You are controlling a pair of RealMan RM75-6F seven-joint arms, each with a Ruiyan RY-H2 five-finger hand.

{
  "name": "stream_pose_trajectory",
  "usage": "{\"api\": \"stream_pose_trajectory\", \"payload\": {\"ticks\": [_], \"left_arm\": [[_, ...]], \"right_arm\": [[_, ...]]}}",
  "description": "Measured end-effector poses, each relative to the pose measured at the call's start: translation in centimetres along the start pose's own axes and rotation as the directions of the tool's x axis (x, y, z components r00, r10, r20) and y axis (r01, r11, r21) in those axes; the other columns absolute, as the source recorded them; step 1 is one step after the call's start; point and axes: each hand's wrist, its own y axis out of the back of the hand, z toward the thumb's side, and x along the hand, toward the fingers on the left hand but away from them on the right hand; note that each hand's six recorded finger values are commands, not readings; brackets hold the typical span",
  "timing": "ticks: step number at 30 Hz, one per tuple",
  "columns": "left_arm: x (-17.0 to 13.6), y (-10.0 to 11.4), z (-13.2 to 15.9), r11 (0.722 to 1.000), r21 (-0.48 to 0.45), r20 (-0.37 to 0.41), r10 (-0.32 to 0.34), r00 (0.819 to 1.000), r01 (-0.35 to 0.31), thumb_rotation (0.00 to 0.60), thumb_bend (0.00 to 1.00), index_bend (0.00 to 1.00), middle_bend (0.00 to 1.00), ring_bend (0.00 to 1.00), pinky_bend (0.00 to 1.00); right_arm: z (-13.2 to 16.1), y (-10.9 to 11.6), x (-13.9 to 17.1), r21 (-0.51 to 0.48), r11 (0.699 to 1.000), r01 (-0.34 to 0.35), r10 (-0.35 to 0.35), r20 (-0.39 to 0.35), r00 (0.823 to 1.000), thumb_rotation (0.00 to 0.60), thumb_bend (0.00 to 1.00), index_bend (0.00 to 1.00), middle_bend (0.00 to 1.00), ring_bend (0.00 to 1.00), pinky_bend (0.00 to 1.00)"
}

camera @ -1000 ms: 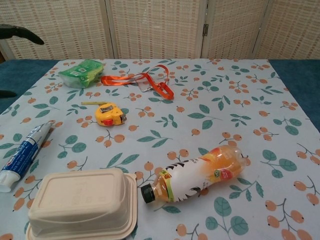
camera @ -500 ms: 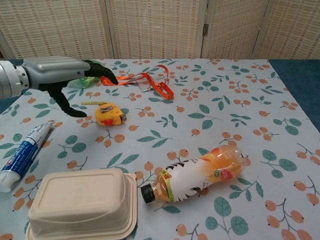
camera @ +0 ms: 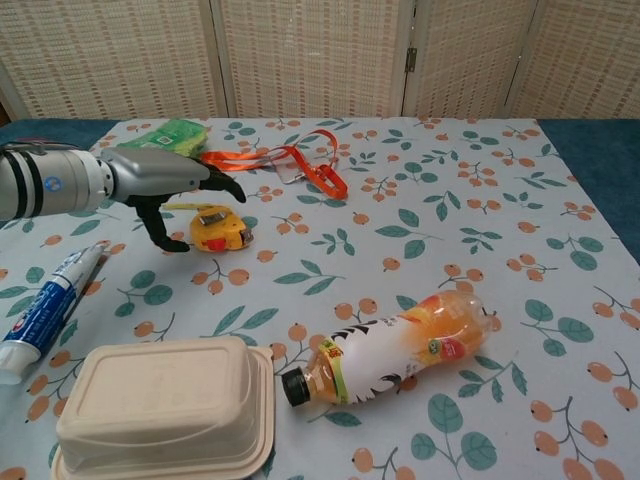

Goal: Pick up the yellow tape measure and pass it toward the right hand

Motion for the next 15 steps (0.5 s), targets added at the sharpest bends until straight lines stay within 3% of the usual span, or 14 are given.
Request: {"api": "stream_pose_trajectory", "payload": {"ticks": [15], "left_arm": [[1.5, -1.1, -0.9, 0.998, -0.002, -0.063, -0.067, 0.996, 0.067, 0.600, 0.36, 0.20, 0.12, 0.05, 0.00]], "right_arm": [[-0.2, -0.2, 0.1, 0.002, 1.000, -0.003, 0.003, 0.014, 1.000, 0.600, 0.36, 0.14, 0.16, 0.20, 0.09]]}}
